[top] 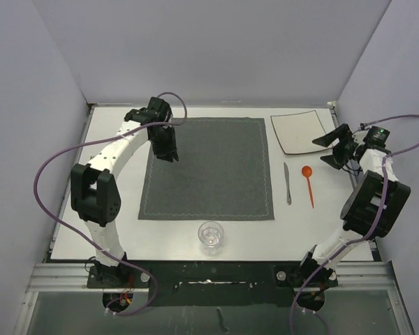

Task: Set the dinner table for one person
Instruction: Flatten out the napkin at the center of the board, then pick up the plate at the center of the board.

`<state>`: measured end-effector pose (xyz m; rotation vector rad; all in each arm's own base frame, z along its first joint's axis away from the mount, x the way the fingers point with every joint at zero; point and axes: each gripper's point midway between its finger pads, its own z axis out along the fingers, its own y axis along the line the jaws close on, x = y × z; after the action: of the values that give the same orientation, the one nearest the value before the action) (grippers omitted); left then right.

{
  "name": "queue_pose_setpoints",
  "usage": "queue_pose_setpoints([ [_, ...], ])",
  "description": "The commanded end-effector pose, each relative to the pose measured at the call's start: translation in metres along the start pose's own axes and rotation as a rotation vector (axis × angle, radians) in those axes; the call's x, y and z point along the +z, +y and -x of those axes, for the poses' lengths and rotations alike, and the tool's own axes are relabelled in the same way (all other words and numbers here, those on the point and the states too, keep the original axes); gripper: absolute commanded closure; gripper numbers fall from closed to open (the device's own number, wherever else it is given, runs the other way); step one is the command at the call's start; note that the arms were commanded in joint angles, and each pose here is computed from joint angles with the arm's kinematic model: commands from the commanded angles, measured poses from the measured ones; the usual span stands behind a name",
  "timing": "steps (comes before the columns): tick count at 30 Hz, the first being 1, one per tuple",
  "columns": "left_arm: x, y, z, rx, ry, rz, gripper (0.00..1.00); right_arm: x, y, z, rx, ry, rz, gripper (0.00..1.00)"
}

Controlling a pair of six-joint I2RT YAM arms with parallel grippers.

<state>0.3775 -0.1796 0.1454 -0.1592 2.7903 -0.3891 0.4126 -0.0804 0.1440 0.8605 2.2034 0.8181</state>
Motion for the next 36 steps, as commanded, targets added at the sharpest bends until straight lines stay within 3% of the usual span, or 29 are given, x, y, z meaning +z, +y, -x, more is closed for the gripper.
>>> queue_pose_setpoints([
  [1, -0.040, -0.015, 0.012, 0.040, -0.123, -0.095, 0.76, 0.006, -0.004, 0.024, 0.072, -0.042, 0.161, 0.20],
  [13, -0.028, -0.013, 0.008, 0.061, -0.099, -0.104, 0.76, 0.014, -0.059, 0.033, 0.171, -0.074, 0.088, 0.29],
  [27, -0.024, -0.008, 0.010, 0.064, -0.090, -0.109, 0.77, 0.038, -0.097, 0.041, 0.268, -0.059, 0.039, 0.23],
  [36, -0.031, -0.008, 0.012, 0.060, -0.099, -0.132, 0.76, 0.066, -0.096, 0.059, 0.319, -0.057, 0.126, 0.24],
])
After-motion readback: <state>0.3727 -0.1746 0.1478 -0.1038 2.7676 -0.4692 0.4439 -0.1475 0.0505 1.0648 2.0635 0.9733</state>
